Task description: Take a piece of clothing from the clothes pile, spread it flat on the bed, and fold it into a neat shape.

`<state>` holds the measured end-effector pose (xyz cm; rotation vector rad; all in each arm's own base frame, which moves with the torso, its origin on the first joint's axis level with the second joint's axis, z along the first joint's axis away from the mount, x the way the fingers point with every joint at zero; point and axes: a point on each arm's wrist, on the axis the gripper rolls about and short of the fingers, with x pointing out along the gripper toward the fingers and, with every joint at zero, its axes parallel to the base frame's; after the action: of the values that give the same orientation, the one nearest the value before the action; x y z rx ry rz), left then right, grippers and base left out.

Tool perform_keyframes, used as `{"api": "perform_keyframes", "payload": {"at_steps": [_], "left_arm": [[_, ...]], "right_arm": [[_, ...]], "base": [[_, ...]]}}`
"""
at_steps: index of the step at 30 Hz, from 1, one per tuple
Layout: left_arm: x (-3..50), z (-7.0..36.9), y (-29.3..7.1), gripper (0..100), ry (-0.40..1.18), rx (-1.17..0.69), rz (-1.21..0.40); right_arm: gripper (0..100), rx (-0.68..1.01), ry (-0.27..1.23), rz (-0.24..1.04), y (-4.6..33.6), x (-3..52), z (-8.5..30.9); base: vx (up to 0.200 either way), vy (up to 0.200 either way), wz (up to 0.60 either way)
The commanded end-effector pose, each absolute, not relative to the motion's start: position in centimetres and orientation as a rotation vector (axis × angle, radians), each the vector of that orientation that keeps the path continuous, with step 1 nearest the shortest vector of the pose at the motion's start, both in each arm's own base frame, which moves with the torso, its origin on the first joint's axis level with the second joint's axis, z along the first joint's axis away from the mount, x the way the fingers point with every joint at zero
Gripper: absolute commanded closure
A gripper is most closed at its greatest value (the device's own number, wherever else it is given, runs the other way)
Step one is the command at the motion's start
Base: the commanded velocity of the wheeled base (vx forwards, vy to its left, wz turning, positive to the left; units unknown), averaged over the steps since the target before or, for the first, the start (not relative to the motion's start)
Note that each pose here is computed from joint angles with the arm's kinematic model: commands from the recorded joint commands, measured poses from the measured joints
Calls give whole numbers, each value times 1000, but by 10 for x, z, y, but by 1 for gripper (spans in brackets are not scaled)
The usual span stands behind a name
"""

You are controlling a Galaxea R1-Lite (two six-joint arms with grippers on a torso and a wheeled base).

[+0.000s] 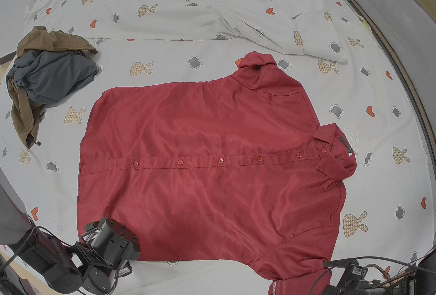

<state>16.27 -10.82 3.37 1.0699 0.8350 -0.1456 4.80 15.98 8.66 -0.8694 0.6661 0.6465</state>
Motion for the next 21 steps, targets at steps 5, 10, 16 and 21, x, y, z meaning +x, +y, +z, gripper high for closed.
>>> {"api": "perform_keyframes", "payload": {"at_steps": [5,10,16,21], "left_arm": [[179,37,-104,0,802,1039,-90],[176,43,-101,0,782,1037,-65],[162,51,-93,0,756,1037,-50],[159,61,-91,0,713,1025,-43]], "right_arm": [[0,-869,666,647,160,48,87],[0,-872,667,646,160,48,86],[0,-870,667,647,160,48,86],[0,-872,667,648,161,48,86]], "base": [[0,0,0],[0,0,0],[0,0,0],[0,0,0]]}}
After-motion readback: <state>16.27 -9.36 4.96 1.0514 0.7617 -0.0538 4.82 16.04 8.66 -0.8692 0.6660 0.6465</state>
